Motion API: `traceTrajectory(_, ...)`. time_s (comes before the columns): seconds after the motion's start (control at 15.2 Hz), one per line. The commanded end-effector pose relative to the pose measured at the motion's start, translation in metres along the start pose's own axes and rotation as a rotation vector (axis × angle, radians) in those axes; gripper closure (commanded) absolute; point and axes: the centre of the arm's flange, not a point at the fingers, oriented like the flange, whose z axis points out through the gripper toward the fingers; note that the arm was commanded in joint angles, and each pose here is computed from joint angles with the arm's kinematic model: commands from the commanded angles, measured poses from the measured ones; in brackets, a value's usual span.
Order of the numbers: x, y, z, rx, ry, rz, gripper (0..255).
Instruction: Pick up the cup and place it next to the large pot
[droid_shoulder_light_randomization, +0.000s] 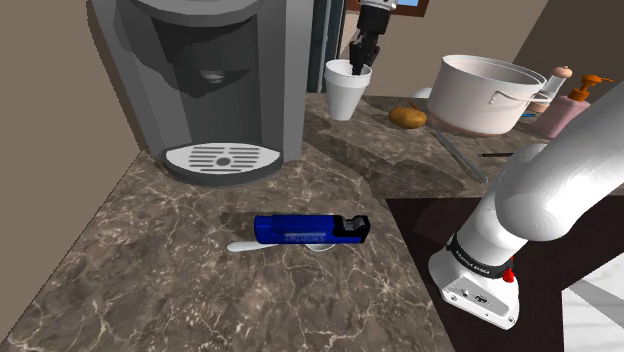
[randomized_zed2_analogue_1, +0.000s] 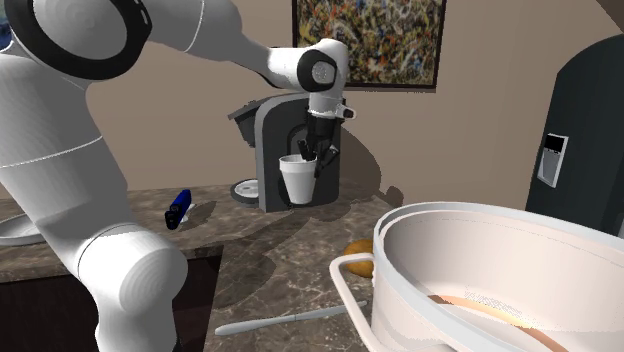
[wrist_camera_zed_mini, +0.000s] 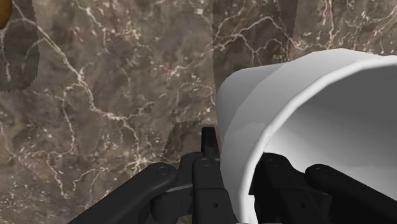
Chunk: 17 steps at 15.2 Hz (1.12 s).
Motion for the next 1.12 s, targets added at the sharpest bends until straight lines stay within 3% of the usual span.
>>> traceTrajectory(0.0,0.000,-0.003,-0.011,0.000,0.000,0.000,255)
traceTrajectory(1.06,0.000,-0.018,-0.094,0.000,0.000,0.000,255)
